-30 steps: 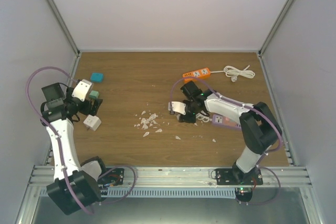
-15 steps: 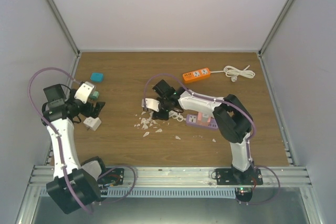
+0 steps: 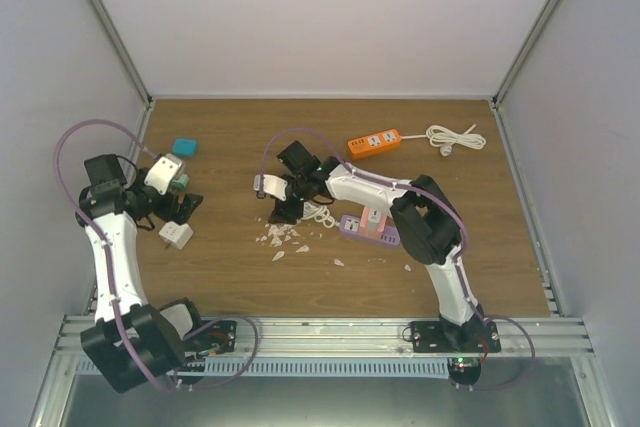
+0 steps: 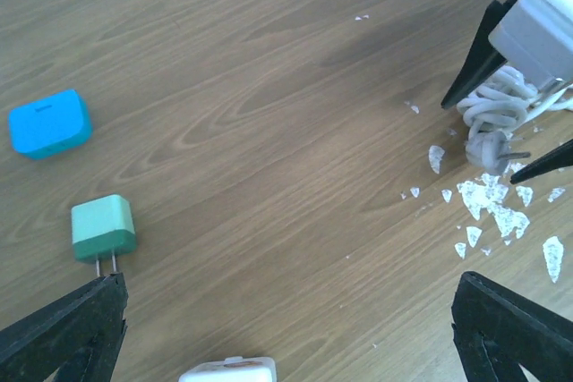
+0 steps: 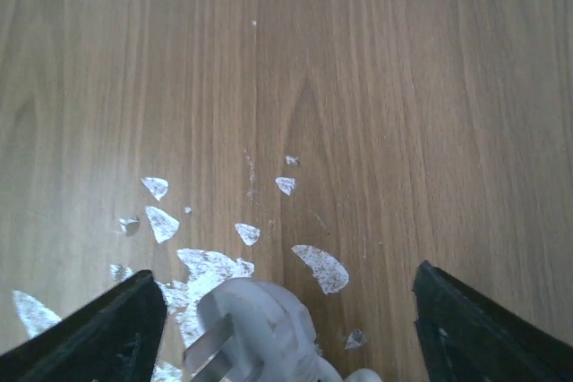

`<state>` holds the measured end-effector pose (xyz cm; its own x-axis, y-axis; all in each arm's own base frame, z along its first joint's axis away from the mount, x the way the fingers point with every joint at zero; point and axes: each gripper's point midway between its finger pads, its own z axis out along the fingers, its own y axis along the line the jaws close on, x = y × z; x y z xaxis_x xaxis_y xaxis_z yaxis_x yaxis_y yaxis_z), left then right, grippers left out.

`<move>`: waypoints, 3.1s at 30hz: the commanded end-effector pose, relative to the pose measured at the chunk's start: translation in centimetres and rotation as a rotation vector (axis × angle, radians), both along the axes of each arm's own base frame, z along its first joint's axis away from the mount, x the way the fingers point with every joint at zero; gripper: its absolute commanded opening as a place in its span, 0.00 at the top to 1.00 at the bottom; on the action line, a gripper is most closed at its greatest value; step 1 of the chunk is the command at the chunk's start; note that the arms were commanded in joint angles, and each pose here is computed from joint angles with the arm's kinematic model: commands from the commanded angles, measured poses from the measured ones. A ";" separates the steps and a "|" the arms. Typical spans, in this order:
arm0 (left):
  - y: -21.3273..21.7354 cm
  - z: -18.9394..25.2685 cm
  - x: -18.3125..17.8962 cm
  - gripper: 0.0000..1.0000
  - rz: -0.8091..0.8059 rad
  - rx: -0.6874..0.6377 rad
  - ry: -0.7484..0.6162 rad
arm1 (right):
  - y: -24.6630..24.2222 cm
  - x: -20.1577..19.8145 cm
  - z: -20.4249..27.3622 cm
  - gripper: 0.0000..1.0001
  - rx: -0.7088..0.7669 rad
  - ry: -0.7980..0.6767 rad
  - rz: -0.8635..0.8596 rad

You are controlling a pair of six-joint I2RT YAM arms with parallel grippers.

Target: Pull the plug off the socket

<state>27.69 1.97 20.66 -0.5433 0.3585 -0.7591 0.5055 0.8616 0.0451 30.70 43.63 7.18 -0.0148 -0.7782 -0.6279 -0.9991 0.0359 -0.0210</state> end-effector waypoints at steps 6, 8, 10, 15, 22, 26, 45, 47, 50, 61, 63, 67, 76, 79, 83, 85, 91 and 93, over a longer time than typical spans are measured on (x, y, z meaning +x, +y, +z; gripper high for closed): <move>-2.5 2.7 1.4 0.01 -0.145 -0.100 -0.020 | -1.2 -1.5 11.7 0.12 0.199 -0.094 0.067; -3.1 2.9 1.8 0.01 -0.159 -0.115 -0.020 | -2.8 -1.9 13.7 0.09 0.242 -0.111 0.063; -4.1 3.1 2.1 0.01 -0.190 -0.118 -0.018 | -4.7 -2.2 15.3 0.07 0.273 -0.131 0.052; -7.5 3.7 2.6 0.01 -0.285 -0.114 -0.028 | -10.5 -3.1 17.7 0.04 0.322 -0.185 0.011; -14.2 4.4 3.1 0.01 -0.463 -0.135 -0.044 | -18.5 -4.5 18.0 0.00 0.341 -0.238 -0.067; -18.9 4.0 2.9 0.01 -0.603 -0.138 -0.035 | -22.0 -4.7 15.5 0.00 0.289 -0.243 -0.131; -28.6 1.0 1.4 0.01 -0.833 -0.182 0.083 | -29.7 -5.4 4.7 0.01 0.162 -0.099 -0.203; -28.5 1.1 0.9 0.01 -0.840 -0.189 0.083 | -29.4 -5.2 4.1 0.02 0.169 -0.078 -0.195; -28.2 0.8 0.2 0.01 -0.844 -0.190 0.079 | -28.8 -5.1 3.4 0.07 0.166 -0.059 -0.185; -27.6 1.1 -0.9 0.01 -0.858 -0.175 0.000 | -26.1 -5.1 1.4 0.29 0.137 -0.025 -0.139; -27.7 1.5 -1.0 0.02 -0.872 -0.178 -0.023 | -25.6 -5.2 1.3 0.34 0.134 -0.031 -0.124; -28.1 2.0 -1.4 0.05 -0.916 -0.184 -0.060 | -24.2 -5.5 1.5 0.43 0.145 -0.041 -0.081; -29.9 0.5 -3.4 0.15 -1.027 -0.189 -0.132 | -20.2 -5.9 2.4 0.46 0.207 -0.033 0.041; -30.7 -0.2 -3.3 0.17 -1.037 -0.182 -0.154 | -19.0 -6.0 2.7 0.45 0.233 -0.027 0.063; -32.0 -1.2 -3.2 0.22 -1.044 -0.182 -0.170 | -18.2 -5.8 2.4 0.45 0.242 -0.018 0.064; -32.8 -1.7 -3.4 0.23 -1.056 -0.178 -0.174 | -18.2 -5.8 1.9 0.43 0.237 -0.014 0.063; -34.5 -3.4 -4.0 0.25 -1.097 -0.180 -0.143 | -18.4 -6.2 1.2 0.24 0.232 -0.009 0.063; -34.7 -3.9 -4.0 0.25 -1.097 -0.185 -0.131 | -18.4 -6.2 1.3 0.22 0.233 -0.013 0.064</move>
<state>23.15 -31.76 17.02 0.0585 0.4949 -0.8670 0.9981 -0.0465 0.0408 24.93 24.68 8.49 0.0179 -0.6309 -0.7756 -0.9997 0.0032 -0.0258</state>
